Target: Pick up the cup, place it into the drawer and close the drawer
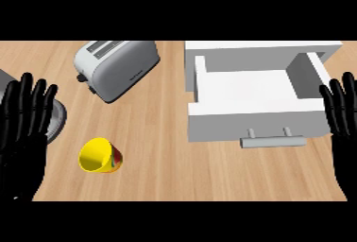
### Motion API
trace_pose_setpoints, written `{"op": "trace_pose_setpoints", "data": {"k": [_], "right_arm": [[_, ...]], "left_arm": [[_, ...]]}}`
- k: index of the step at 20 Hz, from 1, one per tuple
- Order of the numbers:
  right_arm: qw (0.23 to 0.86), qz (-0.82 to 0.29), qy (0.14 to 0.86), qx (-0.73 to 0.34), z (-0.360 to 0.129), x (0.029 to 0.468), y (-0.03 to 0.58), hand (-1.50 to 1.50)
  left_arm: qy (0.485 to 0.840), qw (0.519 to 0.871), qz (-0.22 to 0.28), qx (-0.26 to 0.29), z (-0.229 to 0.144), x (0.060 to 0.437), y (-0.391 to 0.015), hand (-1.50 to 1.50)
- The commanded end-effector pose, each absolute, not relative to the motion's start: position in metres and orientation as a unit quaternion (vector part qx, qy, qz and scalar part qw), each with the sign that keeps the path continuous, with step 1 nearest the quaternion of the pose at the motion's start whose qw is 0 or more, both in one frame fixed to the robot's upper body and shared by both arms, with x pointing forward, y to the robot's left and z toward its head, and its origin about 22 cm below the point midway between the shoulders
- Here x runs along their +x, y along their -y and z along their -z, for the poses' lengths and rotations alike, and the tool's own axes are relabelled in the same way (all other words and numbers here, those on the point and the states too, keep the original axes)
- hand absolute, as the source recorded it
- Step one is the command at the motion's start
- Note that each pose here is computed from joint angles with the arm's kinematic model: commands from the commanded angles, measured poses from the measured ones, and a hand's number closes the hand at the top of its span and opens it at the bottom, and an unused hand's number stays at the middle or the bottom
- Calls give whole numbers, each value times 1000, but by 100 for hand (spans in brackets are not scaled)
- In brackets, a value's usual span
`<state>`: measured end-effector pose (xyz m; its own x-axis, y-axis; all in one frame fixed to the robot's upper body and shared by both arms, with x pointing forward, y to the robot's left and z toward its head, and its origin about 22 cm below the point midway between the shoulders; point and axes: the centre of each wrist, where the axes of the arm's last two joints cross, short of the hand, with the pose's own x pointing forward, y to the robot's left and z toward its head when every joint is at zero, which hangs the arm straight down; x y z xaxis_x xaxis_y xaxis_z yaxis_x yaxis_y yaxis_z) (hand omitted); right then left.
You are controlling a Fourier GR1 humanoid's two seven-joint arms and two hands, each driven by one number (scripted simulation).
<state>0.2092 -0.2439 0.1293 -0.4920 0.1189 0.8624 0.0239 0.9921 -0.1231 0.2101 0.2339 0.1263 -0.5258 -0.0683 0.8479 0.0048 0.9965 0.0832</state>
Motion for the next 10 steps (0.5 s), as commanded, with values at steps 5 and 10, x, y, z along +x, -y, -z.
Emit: {"op": "trace_pose_setpoints", "data": {"k": [5, 10], "right_arm": [[510, -56, 858, -8, -126, 203, 237, -150], [540, -40, 839, 58, -123, 211, 220, -150]], "left_arm": [[872, 484, 63, -24, -98, 200, -236, -150], [836, 541, -8, -95, -96, 188, -237, -150]]}}
